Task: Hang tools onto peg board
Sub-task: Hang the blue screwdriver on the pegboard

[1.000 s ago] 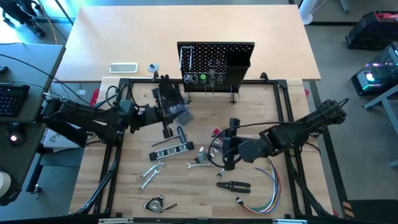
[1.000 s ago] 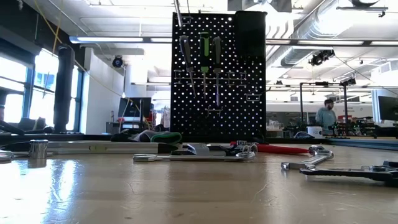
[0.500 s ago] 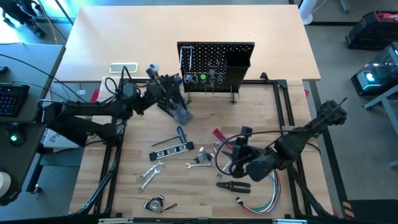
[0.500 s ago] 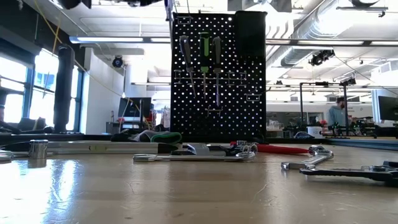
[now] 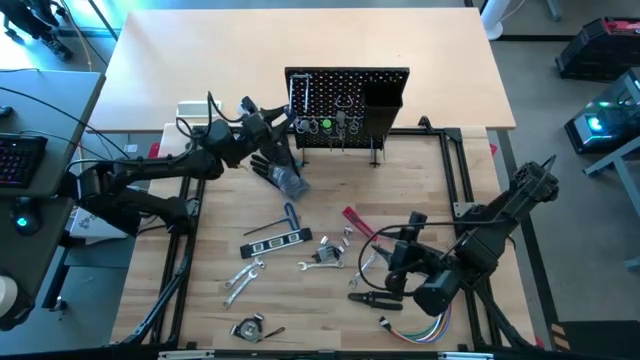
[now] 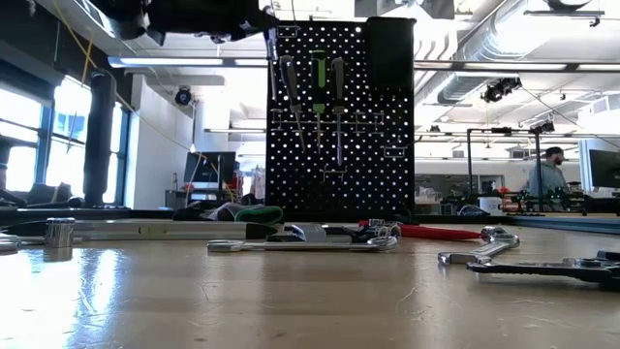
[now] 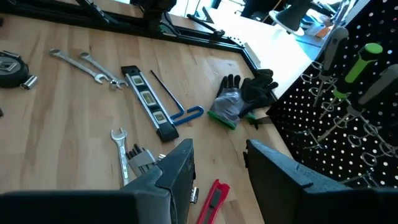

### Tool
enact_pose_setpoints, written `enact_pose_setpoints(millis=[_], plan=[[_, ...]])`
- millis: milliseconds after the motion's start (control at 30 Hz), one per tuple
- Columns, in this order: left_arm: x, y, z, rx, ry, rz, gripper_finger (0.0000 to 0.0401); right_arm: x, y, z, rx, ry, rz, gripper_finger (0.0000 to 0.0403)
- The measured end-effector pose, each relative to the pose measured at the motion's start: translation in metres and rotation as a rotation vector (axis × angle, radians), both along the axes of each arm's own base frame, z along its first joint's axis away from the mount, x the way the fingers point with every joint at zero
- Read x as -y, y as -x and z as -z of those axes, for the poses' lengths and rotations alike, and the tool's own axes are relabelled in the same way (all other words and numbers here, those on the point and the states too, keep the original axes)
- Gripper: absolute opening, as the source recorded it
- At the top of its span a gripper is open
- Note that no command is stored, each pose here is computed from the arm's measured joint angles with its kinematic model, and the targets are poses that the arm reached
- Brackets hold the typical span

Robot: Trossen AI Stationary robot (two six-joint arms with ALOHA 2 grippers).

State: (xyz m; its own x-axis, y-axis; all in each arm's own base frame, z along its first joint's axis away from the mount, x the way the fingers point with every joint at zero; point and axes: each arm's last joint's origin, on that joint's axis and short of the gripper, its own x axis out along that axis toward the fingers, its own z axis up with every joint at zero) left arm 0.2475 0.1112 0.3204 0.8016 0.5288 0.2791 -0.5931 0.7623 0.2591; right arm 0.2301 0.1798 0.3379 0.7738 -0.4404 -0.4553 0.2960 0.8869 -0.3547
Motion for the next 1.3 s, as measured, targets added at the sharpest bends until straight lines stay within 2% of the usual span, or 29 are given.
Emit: enact_pose_setpoints(millis=[500,1133,1300], plan=[[-0.022,-0.008,0.018,-0.019,0.031,-0.027,0.0085,0.001,0.004,0.002,-0.011,0.013,0.019,0.0142],[-0.05,-0.017,0.052,-0.046,0.206,-0.063,0.0085,0.002,0.005,0.002,-0.005,0.016,0.036,0.0142],[-0.056,-0.017,0.056,-0.02,0.266,-0.064,0.0131,0.002,0.005,0.002,-0.001,0.01,0.039,0.0142]])
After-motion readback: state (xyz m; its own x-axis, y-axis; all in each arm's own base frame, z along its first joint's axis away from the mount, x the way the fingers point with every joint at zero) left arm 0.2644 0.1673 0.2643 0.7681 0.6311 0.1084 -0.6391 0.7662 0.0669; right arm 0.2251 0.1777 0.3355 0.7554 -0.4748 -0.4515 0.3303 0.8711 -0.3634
